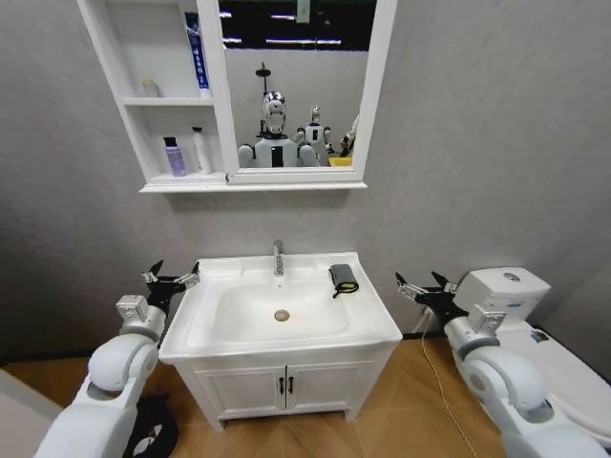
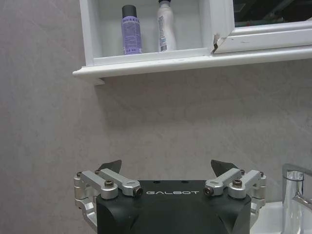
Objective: Move facial cleanser and shampoo from washbasin to cabinet, then wipe washbasin with towel.
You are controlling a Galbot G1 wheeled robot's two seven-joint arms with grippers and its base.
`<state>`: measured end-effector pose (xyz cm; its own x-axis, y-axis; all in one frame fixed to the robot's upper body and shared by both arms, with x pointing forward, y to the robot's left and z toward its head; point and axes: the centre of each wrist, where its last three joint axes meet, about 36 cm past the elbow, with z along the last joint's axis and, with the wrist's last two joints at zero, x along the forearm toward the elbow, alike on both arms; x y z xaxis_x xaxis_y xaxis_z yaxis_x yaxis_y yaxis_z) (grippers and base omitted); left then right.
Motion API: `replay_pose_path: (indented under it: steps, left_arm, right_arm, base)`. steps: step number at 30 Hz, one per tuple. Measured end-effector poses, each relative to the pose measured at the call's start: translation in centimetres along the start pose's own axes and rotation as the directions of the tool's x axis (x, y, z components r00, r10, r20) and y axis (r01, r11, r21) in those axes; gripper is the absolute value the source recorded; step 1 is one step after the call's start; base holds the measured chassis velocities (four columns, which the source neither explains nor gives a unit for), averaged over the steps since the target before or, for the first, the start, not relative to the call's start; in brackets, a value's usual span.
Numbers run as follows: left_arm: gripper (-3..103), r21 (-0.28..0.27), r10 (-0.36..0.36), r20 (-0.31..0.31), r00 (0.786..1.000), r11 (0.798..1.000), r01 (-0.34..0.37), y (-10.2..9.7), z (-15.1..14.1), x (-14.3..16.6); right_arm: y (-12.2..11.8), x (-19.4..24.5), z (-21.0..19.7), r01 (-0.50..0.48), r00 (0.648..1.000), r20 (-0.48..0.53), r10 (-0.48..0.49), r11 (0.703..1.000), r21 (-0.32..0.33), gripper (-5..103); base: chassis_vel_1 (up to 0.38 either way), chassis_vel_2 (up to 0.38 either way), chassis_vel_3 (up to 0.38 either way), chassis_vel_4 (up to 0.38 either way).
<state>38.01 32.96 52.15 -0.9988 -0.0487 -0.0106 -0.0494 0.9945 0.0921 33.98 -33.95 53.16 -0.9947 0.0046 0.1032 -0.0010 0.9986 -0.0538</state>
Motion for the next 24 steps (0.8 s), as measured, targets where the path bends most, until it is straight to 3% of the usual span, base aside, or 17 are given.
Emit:
replay_pose_path:
  steps: [4,7,9,14,24]
  left_arm:
    - [100,0.002,0.005,-0.003,1.0,1.0,-0.005,-0.3,-0.1,0.3]
    - [100,0.006,0.016,-0.006,1.0,1.0,-0.016,-0.8,-0.2,0.5]
    - [100,0.007,0.017,-0.008,1.0,1.0,-0.017,-0.9,-0.2,0.6]
    - [100,0.012,0.013,-0.024,1.0,1.0,-0.013,-1.3,0.2,1.3]
    - [100,0.007,0.015,-0.029,0.999,1.0,-0.015,-1.8,0.4,1.6]
  right_arm:
    - [-0.3,-1.1,-0.2,-0.006,1.0,-0.027,0.006,1.0,-0.016,100]
    - [-2.2,-3.7,-0.3,-0.047,0.996,-0.08,0.04,0.996,-0.08,100]
    - [-2.8,-4.7,-0.3,-0.06,0.995,-0.082,0.053,0.994,-0.087,100]
    - [-4.4,-6.9,-0.8,-0.055,0.998,-0.045,0.051,0.995,-0.081,100]
    - [-3.8,-5.3,-0.1,0.014,0.999,-0.048,-0.015,1.0,-0.021,100]
  base:
    - [0.0,0.0,0.0,0.0]
    - [0.0,0.0,0.0,0.0]
    - [0.0,0.0,0.0,0.0]
    - [0.0,0.0,0.0,0.0]
    - [0.0,0.0,0.0,0.0]
